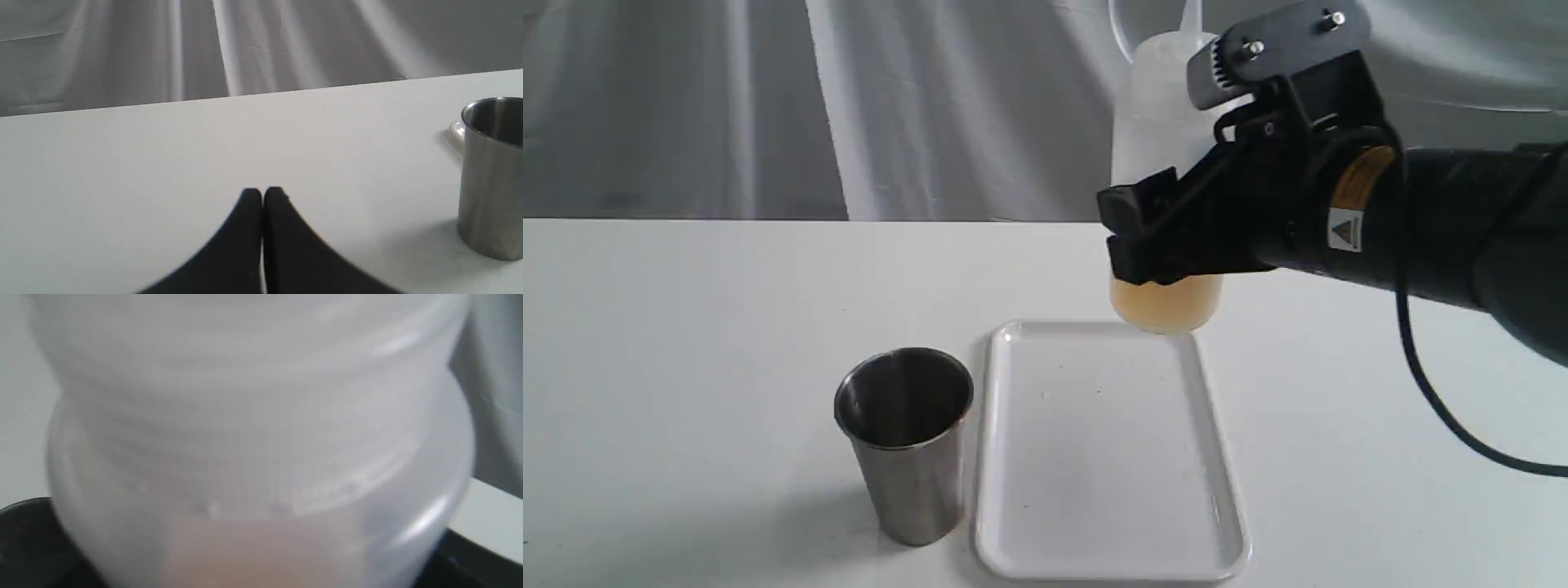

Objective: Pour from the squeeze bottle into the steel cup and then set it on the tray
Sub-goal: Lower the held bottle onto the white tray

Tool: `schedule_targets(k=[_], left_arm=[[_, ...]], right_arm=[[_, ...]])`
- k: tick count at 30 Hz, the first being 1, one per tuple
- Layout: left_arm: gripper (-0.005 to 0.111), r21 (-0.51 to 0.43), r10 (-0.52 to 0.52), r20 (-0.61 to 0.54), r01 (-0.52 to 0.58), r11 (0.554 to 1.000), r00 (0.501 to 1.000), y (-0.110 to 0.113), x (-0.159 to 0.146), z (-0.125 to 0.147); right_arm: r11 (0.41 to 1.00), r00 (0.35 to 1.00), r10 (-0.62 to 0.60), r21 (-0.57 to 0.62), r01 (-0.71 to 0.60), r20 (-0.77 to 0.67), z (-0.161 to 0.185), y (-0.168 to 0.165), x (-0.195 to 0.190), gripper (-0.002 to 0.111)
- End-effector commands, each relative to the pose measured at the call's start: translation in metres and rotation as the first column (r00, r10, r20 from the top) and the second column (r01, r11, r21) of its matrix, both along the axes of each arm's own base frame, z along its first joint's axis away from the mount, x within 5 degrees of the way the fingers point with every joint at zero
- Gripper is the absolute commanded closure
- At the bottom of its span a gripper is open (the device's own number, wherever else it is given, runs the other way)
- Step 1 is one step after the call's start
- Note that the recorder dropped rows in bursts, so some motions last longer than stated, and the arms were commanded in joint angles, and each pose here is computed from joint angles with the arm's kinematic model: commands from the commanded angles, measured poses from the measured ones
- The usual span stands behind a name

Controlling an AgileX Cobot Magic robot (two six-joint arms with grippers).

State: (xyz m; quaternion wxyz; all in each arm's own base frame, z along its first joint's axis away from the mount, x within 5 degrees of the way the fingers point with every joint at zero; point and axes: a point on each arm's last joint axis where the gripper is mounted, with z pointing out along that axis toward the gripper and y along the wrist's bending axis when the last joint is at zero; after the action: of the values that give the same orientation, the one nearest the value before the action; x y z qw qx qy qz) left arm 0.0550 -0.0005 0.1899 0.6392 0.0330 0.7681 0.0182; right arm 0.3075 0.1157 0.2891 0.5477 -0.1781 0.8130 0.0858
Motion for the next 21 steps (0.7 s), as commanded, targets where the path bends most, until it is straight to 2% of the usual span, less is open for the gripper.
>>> schedule_targets(k=[1, 5, 13, 21], left_arm=[[0.107, -0.002, 0.002, 0.005, -0.002, 1.0, 1.0, 0.0, 0.0, -0.001], [0.107, -0.002, 0.002, 0.005, -0.002, 1.0, 1.0, 0.0, 0.0, -0.001], [0.107, -0.006, 0.002, 0.005, -0.002, 1.0, 1.0, 0.0, 0.0, -0.001], [0.107, -0.001, 0.001, 0.005, -0.001, 1.0, 1.0, 0.0, 0.0, -0.001]], right_arm=[[0.999, 0.996, 0.03, -0.045, -0.026, 0.083, -0.006, 0.002, 0.011, 0.089], [0.999, 0.999, 0.025, -0.049, -0.023, 0.042, -0.028, 0.006, 0.022, 0.089], [0.996, 0.998, -0.064, 0.064, 0.066, -0.025, -0.076, 0.011, 0.045, 0.089], [0.994, 0.997, -0.077, 0.075, 0.078, -0.019, -0.097, 0.013, 0.053, 0.089]])
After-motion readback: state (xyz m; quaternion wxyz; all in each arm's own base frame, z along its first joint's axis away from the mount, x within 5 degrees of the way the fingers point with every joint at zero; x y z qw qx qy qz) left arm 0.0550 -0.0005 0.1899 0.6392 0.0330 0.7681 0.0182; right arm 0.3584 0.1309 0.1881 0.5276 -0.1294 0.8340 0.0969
